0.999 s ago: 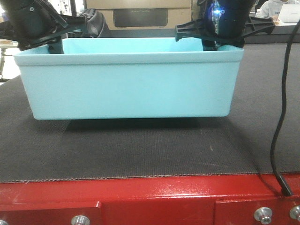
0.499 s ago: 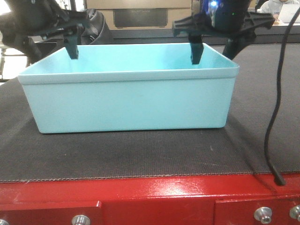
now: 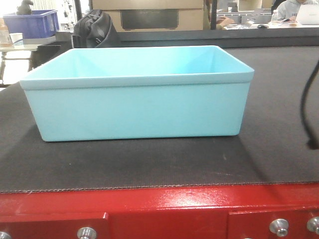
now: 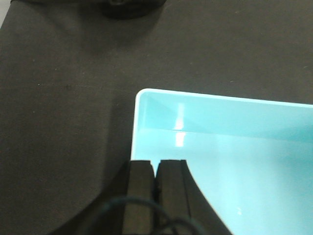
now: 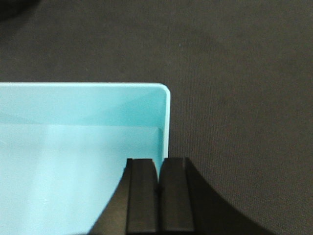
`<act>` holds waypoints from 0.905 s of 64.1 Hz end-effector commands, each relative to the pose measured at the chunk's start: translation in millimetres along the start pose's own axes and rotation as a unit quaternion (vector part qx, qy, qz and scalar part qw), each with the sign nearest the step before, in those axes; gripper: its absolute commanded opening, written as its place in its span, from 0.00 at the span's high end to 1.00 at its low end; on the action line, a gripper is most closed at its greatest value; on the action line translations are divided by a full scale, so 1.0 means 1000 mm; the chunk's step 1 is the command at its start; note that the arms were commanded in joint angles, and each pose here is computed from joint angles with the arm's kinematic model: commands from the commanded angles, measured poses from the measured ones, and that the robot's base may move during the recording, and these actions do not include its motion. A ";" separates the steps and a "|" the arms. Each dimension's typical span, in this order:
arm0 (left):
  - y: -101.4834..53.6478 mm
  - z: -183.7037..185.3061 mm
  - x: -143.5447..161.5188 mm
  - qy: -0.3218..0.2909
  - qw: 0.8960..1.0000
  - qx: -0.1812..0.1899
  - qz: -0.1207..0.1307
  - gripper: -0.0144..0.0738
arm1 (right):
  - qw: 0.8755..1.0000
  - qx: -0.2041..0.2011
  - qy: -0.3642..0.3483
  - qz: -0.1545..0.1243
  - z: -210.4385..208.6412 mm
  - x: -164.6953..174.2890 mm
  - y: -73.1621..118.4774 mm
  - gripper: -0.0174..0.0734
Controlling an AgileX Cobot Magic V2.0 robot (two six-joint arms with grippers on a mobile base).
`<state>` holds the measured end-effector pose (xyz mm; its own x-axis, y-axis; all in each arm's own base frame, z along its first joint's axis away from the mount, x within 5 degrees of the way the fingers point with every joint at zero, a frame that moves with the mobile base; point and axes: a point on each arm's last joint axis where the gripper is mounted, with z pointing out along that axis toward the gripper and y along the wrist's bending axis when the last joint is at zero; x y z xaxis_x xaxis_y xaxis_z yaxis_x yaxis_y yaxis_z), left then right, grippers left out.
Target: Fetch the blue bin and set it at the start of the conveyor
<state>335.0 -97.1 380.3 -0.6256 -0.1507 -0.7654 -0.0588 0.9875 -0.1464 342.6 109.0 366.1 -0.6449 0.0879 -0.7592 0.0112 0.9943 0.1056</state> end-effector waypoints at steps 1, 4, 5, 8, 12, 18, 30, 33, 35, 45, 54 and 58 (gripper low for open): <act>-0.003 -0.010 0.004 0.005 0.999 0.031 0.005 0.96 | 1.000 -0.010 -0.021 0.001 -0.012 -0.002 -0.002 0.99; -0.006 -0.010 0.011 0.001 0.998 0.060 0.014 0.96 | 0.999 -0.027 -0.043 -0.001 -0.014 0.001 -0.002 0.99; -0.006 -0.009 0.014 -0.001 0.998 0.068 0.013 0.96 | 0.998 -0.031 -0.045 -0.003 -0.013 0.004 -0.002 0.99; -0.008 -0.009 0.021 -0.013 0.995 0.094 0.017 0.96 | 0.997 -0.047 -0.063 -0.006 -0.013 0.011 -0.002 0.99; -0.007 -0.007 0.036 -0.012 0.993 0.113 0.016 0.96 | 0.995 -0.066 -0.080 -0.010 -0.014 0.022 -0.004 0.99; -0.002 -0.008 0.053 -0.029 0.991 0.130 0.012 0.96 | 0.990 -0.091 -0.106 -0.021 -0.017 0.042 -0.007 0.99; 0.016 -0.024 0.088 -0.105 0.982 0.156 0.001 0.96 | 0.972 -0.157 -0.172 -0.035 -0.030 0.081 -0.013 0.99; 0.020 -0.029 0.095 -0.127 0.978 0.163 -0.002 0.96 | 0.969 -0.168 -0.180 -0.036 -0.031 0.088 -0.014 0.99; 0.023 -0.032 0.101 -0.139 0.976 0.167 -0.004 0.96 | 0.967 -0.172 -0.183 -0.039 -0.032 0.093 -0.015 0.99; 0.038 -0.052 0.126 -0.163 0.971 0.173 -0.003 0.96 | 0.966 -0.173 -0.184 -0.047 -0.040 0.105 -0.021 0.99; 0.047 -0.075 0.135 -0.180 0.967 0.180 -0.006 0.96 | 0.960 -0.177 -0.211 -0.044 -0.060 0.101 -0.024 0.99; 0.049 -0.086 0.134 -0.194 0.964 0.184 -0.007 0.96 | 0.958 -0.174 -0.221 -0.043 -0.071 0.099 -0.027 0.99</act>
<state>191.7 -67.9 313.3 -0.3402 -0.2256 -0.9129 0.2360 0.9192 -0.3152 233.6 90.4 320.9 -0.2972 0.0956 -0.9500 -0.3201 0.9274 0.1935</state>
